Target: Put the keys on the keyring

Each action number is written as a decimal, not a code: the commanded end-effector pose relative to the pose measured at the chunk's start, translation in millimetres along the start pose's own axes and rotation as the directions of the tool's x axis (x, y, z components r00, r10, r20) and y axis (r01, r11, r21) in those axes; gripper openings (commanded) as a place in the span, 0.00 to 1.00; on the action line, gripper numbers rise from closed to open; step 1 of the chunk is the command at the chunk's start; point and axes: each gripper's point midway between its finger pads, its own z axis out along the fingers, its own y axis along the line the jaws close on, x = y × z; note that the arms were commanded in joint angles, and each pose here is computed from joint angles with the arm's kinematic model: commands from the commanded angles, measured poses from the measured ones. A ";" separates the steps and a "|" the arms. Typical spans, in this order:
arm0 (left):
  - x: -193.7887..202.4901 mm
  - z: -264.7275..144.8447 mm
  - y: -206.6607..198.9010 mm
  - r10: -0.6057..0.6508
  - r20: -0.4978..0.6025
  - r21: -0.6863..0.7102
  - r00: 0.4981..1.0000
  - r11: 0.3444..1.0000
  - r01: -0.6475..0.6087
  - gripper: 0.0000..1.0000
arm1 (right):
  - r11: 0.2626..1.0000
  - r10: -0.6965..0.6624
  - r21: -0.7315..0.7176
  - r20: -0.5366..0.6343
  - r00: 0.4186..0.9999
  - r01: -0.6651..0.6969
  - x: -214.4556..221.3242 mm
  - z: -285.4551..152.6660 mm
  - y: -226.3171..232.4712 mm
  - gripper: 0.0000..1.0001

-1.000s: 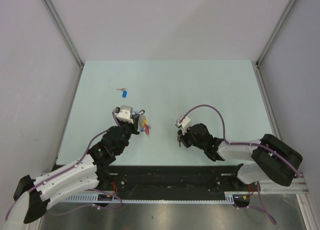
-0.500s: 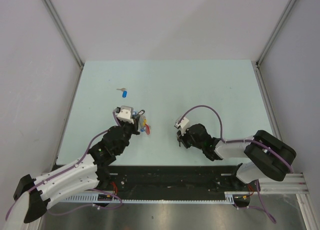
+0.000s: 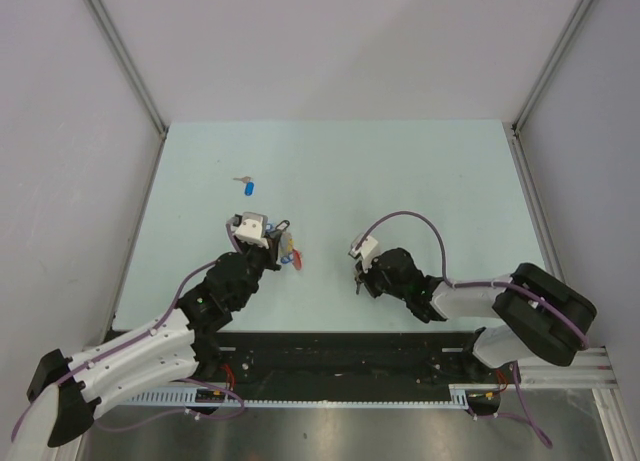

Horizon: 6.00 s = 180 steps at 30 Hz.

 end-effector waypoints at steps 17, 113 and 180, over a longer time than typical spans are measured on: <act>-25.2 -2.0 -55.9 0.038 0.230 0.320 0.973 0.941 -0.112 0.00 | 0.944 -0.036 -0.316 0.200 0.979 0.099 -149.6 -65.1 38.6 0.00; 19.8 -2.3 -114.8 0.032 0.318 0.605 0.948 0.763 -0.228 0.00 | 0.960 0.265 -0.071 -0.082 0.961 -0.271 -110.9 -71.3 -47.9 0.00; 13.0 -10.3 -97.8 0.030 0.334 0.564 0.942 0.795 -0.225 0.00 | 0.856 0.065 -0.511 0.246 0.967 0.073 -127.6 -39.5 28.3 0.35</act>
